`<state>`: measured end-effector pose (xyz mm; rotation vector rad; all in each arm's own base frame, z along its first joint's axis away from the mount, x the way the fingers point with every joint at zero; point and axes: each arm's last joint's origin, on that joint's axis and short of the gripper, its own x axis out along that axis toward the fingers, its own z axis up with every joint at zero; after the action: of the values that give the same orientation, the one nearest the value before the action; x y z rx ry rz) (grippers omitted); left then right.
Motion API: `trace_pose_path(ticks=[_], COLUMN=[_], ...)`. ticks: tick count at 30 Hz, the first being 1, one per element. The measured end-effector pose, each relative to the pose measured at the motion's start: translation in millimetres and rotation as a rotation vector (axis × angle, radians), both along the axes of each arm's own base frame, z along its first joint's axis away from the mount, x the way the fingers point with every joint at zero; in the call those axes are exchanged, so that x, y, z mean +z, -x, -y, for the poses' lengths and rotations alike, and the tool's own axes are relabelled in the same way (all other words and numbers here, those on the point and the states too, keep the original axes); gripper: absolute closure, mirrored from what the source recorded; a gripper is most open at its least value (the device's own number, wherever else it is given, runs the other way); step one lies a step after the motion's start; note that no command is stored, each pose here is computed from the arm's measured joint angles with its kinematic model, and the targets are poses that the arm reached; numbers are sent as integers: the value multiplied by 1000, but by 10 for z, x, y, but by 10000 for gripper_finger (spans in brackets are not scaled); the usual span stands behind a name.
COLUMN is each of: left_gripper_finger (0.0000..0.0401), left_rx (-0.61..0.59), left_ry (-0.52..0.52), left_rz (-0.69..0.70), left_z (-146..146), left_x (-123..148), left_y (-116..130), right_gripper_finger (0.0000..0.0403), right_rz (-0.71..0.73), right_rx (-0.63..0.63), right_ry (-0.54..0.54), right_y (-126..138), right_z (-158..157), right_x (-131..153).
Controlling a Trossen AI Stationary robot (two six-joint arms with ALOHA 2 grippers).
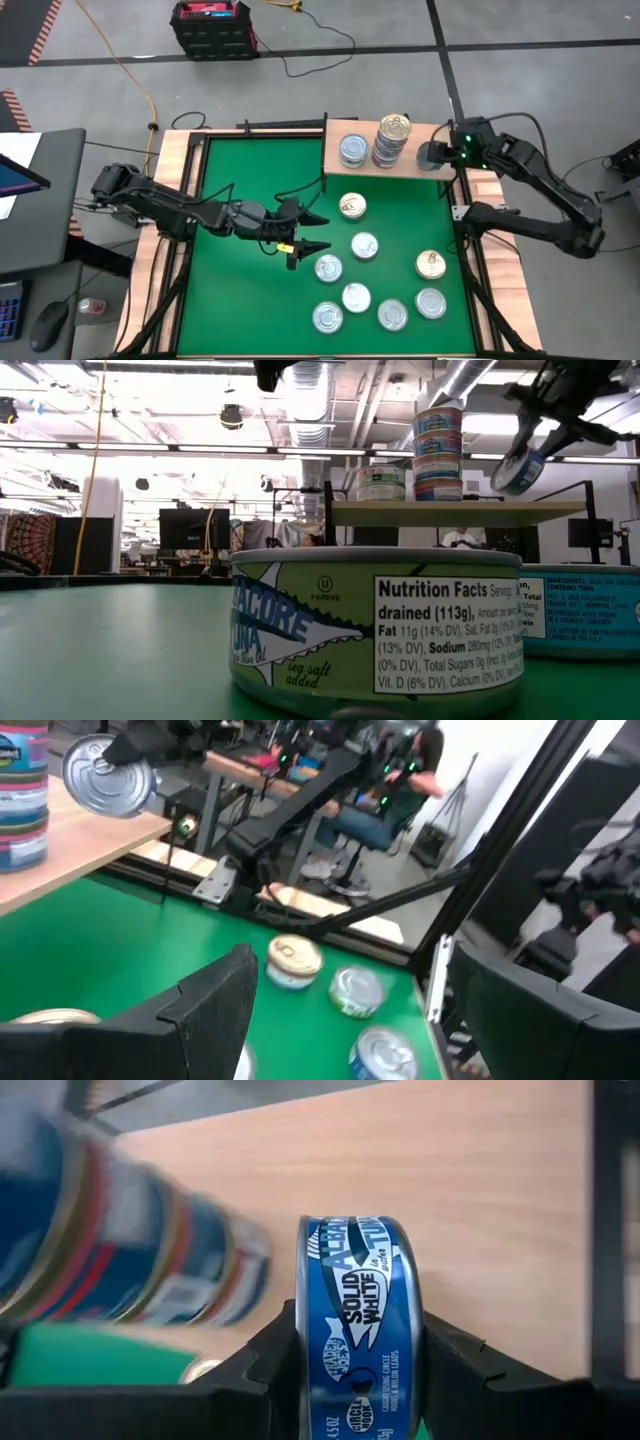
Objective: Stack canned seafood by type on shelf
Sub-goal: Put the blue tuna can on the shelf
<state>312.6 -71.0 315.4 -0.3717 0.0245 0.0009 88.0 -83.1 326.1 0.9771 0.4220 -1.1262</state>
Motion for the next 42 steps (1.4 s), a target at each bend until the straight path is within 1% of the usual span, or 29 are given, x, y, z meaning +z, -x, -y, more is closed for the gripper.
trace_pose_path(ticks=[2,5,9,13,23,26,28,34,42], left_gripper_finger=[85,85,85,85,85,85,85,85,85], left_rx=[2,0,-2,-2,2,4,4,4,3], left_ry=[-33,-69,-97,-104,-105,-106,-106,-106,-114], left_rz=[-52,-108,-135,-135,-142,-142,-142,-142,-141], left_z=[3,5,5,5,-4,-10,-10,-11,-11], left_x=[31,77,126,134,128,128,128,128,129], left_y=[-11,-18,-21,-21,-22,-24,-24,-24,-24], right_gripper_finger=[224,204,166,137,133,141,157,233,236], right_rz=[-4,13,77,66,29,18,12,28,120], right_rx=[-28,-13,20,3,28,34,53,78,89], right_ry=[-13,-19,-33,-64,-59,-71,-84,-100,-148], right_y=[-22,-54,-82,-60,-38,-32,-29,-12,69], right_z=[87,211,337,385,377,368,356,358,377], right_x=[-19,-29,-22,-54,-67,-77,-88,-88,-74])
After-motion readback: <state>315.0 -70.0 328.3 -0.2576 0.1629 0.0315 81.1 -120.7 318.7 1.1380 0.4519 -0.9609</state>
